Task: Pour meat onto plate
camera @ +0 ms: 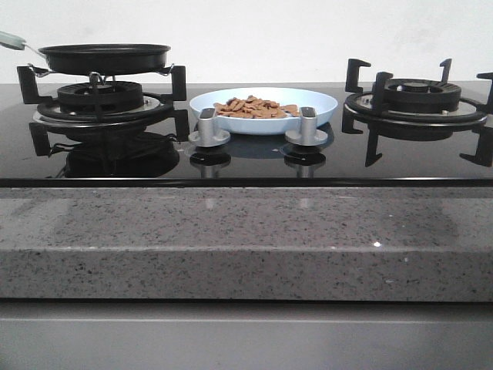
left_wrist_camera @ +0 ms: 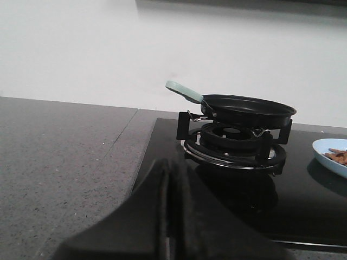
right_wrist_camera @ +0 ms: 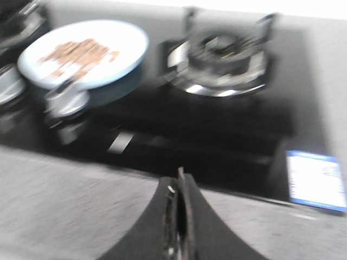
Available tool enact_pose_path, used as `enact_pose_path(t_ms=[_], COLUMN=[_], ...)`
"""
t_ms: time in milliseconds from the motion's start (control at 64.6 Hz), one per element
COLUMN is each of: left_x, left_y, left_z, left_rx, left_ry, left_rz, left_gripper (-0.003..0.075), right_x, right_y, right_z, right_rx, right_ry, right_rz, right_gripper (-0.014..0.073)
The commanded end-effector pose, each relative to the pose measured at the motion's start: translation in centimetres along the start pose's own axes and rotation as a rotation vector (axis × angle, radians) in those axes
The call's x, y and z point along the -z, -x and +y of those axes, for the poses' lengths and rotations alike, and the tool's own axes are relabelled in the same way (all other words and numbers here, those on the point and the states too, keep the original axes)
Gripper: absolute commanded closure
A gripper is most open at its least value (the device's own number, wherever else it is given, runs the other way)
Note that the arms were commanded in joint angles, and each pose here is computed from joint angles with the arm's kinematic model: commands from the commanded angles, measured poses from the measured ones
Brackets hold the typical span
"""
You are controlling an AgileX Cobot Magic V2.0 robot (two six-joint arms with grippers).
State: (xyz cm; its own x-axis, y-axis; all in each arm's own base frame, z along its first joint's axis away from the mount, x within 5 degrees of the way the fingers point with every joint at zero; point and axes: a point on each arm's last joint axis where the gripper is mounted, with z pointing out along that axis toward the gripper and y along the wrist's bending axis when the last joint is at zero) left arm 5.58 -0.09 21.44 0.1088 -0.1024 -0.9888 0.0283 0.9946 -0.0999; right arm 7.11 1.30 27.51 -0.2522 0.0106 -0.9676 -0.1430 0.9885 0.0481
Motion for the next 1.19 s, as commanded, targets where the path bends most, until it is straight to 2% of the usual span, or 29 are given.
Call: enact_pose_path(t_ms=[0, 217, 356, 573, 1177], left_x=[0.2, 0.2, 0.2, 0.2, 0.2], left_y=[0.6, 0.6, 0.6, 0.6, 0.6], left_z=[0.0, 0.0, 0.0, 0.0, 0.0], left_rx=[0.009, 0.009, 0.009, 0.009, 0.009], left_ry=[0.000, 0.000, 0.000, 0.000, 0.000], left_rz=[-0.088, -0.088, -0.088, -0.088, -0.088], left_gripper=[0.0741, 0.0741, 0.0741, 0.0741, 0.0741], right_x=[0.5, 0.5, 0.1, 0.2, 0.4], right_y=[-0.7, -5.7, -7.0, -6.7, -6.2], right_z=[-0.8, -1.3, -1.3, -1.5, -1.4], right_rx=[0.008, -0.039, -0.036, -0.034, -0.025], right_ry=[-0.098, -0.159, -0.140, -0.148, -0.145], right_rz=[-0.214, -0.288, -0.320, -0.385, -0.441], right_gripper=[0.0710, 0.0710, 0.0710, 0.0710, 0.0710])
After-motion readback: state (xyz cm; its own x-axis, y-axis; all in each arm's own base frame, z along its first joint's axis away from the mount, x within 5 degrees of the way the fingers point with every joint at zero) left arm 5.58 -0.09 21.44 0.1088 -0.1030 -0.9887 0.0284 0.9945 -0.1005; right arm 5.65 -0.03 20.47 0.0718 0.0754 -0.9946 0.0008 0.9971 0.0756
